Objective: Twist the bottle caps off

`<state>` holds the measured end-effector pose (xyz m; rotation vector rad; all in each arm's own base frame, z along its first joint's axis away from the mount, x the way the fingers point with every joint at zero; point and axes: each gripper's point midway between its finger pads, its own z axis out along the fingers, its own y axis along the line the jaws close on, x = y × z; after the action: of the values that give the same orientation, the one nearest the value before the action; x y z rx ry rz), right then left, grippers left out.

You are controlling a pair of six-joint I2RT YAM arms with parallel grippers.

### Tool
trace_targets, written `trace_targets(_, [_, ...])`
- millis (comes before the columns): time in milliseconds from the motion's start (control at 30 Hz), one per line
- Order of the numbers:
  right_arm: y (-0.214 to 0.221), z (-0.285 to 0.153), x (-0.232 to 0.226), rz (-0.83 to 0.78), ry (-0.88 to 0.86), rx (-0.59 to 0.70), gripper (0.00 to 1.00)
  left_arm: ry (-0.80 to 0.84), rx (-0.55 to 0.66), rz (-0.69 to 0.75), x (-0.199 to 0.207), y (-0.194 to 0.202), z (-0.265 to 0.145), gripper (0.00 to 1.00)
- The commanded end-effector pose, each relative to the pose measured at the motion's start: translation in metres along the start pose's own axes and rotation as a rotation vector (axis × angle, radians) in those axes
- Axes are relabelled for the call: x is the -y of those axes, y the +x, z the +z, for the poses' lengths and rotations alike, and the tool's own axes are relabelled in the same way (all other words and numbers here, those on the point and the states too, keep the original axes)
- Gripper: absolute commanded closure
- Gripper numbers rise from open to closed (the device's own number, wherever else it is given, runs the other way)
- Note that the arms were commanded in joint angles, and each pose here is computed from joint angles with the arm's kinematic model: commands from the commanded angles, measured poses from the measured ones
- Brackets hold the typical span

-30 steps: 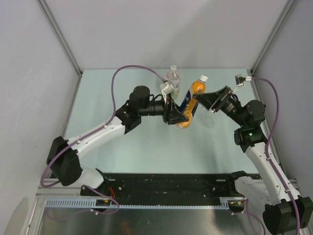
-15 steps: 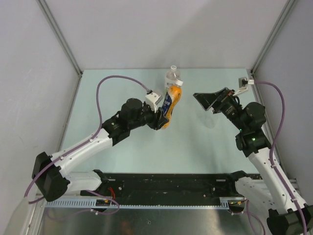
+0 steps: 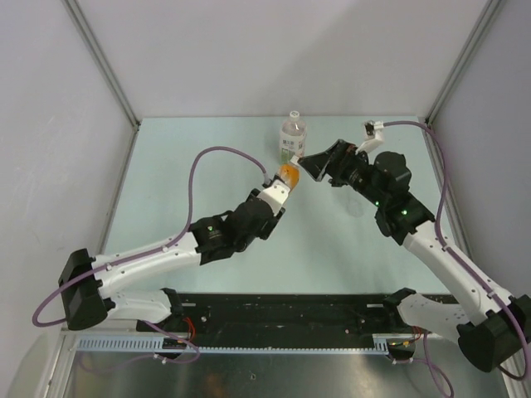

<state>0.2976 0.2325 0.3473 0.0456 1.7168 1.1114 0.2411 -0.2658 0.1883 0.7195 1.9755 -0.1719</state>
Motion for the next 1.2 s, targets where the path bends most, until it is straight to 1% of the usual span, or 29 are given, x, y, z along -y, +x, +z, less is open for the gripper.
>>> trace_targets(0, [-0.012, 0.013, -0.001, -0.036, 0.041, 0.033, 0.1, -0.156, 0.045, 0.001, -0.018, -0.012, -0.013, 0.66])
trace_targets(67, [-0.006, 0.02, 0.001, -0.033, 0.044, 0.011, 0.13, -0.169, 0.046, 0.014, -0.016, -0.013, -0.015, 0.66])
trace_targets(300, [0.005, 0.035, 0.004, -0.016, 0.046, -0.027, 0.32, -0.179, 0.022, 0.053, -0.006, -0.011, -0.014, 0.65])
trace_targets(567, [0.016, 0.046, 0.01, -0.007, 0.044, -0.058, 0.44, -0.172, 0.018, 0.052, -0.003, -0.01, -0.016, 0.65])
trace_targets(800, [0.025, 0.053, 0.02, 0.009, 0.064, -0.085, 0.46, -0.166, 0.018, 0.062, 0.0, -0.013, -0.016, 0.65])
trace_targets(1167, [0.02, 0.051, 0.015, 0.048, 0.032, -0.088, 0.48, -0.163, -0.002, 0.097, 0.008, -0.01, -0.011, 0.65])
